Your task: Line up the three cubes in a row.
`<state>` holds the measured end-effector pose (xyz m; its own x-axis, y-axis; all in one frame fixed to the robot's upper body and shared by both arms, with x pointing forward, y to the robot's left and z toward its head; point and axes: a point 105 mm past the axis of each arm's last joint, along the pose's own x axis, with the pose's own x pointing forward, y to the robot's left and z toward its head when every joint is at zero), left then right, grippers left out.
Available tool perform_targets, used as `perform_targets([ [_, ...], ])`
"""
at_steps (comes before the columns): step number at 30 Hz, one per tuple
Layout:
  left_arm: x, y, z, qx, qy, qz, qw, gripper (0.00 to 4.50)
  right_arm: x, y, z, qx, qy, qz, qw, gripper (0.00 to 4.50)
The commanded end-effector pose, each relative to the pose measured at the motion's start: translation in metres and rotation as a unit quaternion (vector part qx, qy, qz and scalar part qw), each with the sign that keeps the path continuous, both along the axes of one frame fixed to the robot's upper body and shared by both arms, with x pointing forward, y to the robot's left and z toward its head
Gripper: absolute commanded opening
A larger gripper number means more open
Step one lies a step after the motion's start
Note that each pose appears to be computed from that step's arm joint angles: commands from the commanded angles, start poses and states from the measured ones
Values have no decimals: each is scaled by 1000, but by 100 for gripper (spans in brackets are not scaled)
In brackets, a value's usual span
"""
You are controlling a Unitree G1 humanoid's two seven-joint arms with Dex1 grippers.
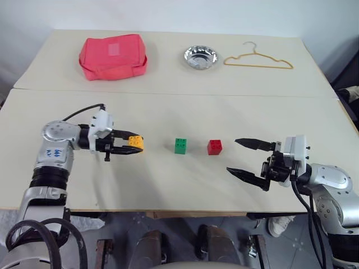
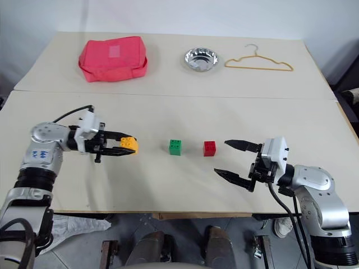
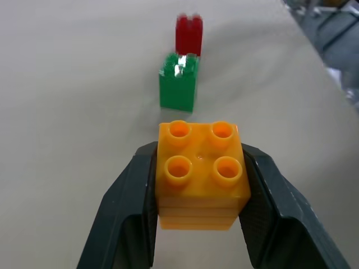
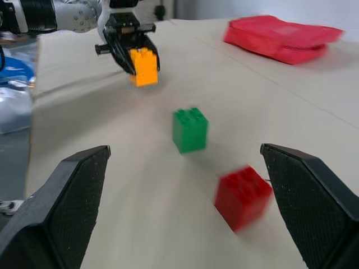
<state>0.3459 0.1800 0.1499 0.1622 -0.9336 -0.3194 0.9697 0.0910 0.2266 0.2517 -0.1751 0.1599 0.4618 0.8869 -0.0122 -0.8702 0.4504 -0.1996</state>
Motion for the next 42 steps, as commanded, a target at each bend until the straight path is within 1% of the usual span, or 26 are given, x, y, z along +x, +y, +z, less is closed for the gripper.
perform_targets([
  [1, 2, -4, -2, 28, -1, -41, 999, 153, -11, -3, 13, -1, -26, -7, 1000, 450],
  [6, 9, -11, -7, 40, 0, -47, 998, 153, -21, -9, 8, 1, -18, -29, 999, 450],
  [8, 7, -12, -11, 46, 10, -56, 997, 153, -25, -11, 4, 0, -12, -35, 999, 450],
  [10, 6, -11, -13, 46, 23, -57, 997, 153, -27, -12, 3, 0, -10, -38, 999, 450],
  [13, 7, -11, -12, 49, 19, -57, 997, 153, -25, -11, 2, 0, -10, -39, 999, 450],
  [16, 10, -12, -10, 43, 17, -51, 998, 255, -24, -11, 1, 1, -10, -38, 999, 450],
  [17, 10, -13, -9, 41, 8, -50, 998, 274, -23, -10, 1, 2, -9, -36, 999, 450],
  [19, 10, -11, -3, 32, -13, -51, 998, 332, -21, -8, 0, 3, -8, -27, 1000, 450],
  [23, 0, 8, 12, -10, -33, -36, 999, 446, -18, -7, 1, 8, -6, -5, 1000, 450],
  [26, -19, 33, 17, -39, -20, -8, 999, 446, -16, -7, 4, 10, -9, 23, 1000, 450],
  [28, -33, 47, 17, -45, -16, 15, 999, 446, -14, -8, 7, 15, -30, 41, 999, 450],
  [30, -49, 63, 20, -67, -10, 49, 996, 446, -12, -10, 9, 21, -27, 61, 998, 450],
  [32, -59, 76, 20, -70, -21, 82, 994, 446, -10, -11, 10, 27, -24, 81, 996, 450],
  [35, -69, 90, 16, -56, -34, 123, 990, 446, -7, -14, 12, 22, -22, 104, 994, 450],
  [38, -73, 95, 15, -51, -52, 148, 986, 446, 1, -19, 14, 11, -26, 109, 994, 450],
  [42, -81, 92, 18, -69, -72, 173, 980, 446, 12, -26, 19, 1, -36, 116, 993, 450],
])
